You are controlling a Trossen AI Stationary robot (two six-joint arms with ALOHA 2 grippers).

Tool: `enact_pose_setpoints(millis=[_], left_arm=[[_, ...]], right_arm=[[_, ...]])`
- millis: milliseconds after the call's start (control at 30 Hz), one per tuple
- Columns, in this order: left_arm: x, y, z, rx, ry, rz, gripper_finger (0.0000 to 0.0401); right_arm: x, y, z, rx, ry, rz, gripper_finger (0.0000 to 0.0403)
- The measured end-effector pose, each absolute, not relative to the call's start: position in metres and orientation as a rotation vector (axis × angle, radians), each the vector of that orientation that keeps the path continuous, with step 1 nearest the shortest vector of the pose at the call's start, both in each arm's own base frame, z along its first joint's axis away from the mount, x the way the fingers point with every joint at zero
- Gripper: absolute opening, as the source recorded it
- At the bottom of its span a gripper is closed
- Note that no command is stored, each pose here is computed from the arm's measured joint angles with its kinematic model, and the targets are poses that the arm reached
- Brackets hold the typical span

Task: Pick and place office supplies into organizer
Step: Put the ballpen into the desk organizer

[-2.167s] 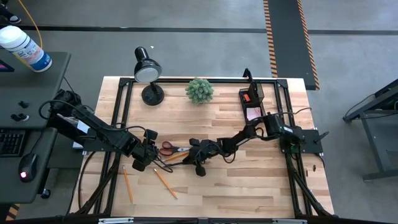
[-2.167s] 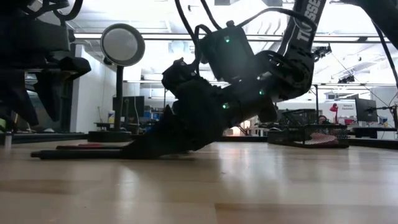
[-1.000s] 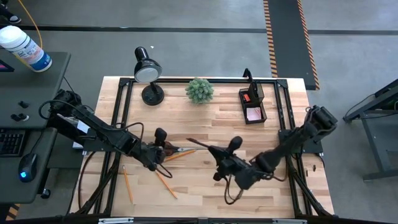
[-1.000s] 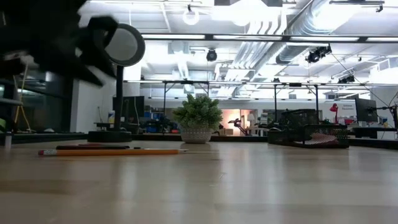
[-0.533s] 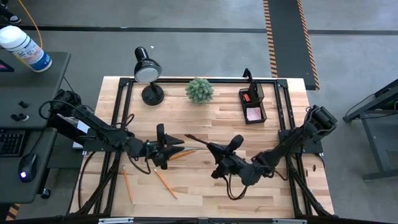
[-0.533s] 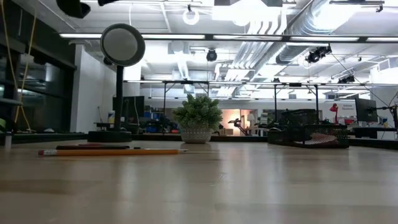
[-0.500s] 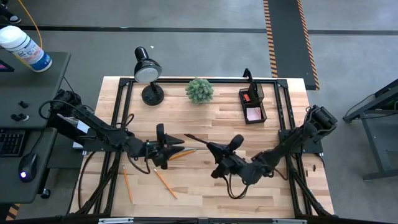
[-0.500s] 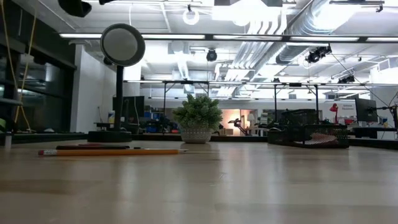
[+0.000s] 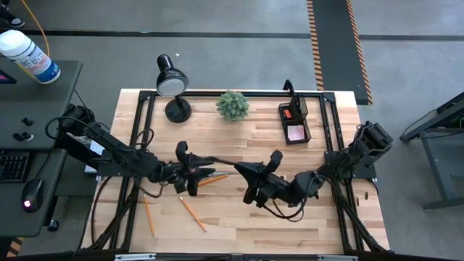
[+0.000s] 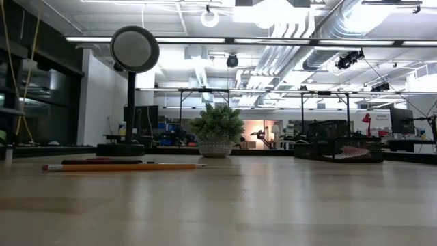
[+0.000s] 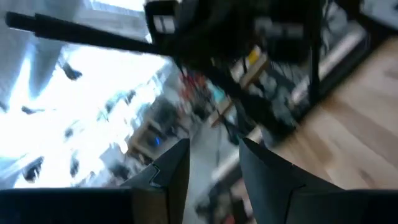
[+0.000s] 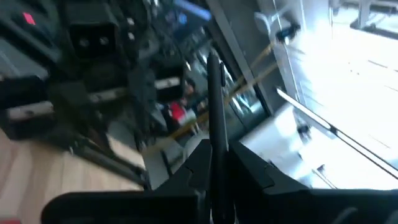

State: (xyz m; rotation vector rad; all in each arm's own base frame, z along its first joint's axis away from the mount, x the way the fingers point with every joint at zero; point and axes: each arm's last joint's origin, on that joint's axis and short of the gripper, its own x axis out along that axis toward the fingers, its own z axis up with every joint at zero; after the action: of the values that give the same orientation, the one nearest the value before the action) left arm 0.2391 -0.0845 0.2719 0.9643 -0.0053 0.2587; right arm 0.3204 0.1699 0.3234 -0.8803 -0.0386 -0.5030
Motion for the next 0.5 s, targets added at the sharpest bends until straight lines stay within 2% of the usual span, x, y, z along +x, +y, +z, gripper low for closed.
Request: enact_pose_setpoints(millis=[300,500], left_arm=[[0.233,-0.091,0.296,1.066,-0.380,0.150,0.0129],[0.228,-0.095,0.306,1.041,-0.621,0.019,0.0129]], right_arm=[[0.319,0.169,0.341,-0.815,-0.421,-0.289,0.0027],[0.326,0.162,0.340,-0.766,-0.505,-0.142,0.0027]])
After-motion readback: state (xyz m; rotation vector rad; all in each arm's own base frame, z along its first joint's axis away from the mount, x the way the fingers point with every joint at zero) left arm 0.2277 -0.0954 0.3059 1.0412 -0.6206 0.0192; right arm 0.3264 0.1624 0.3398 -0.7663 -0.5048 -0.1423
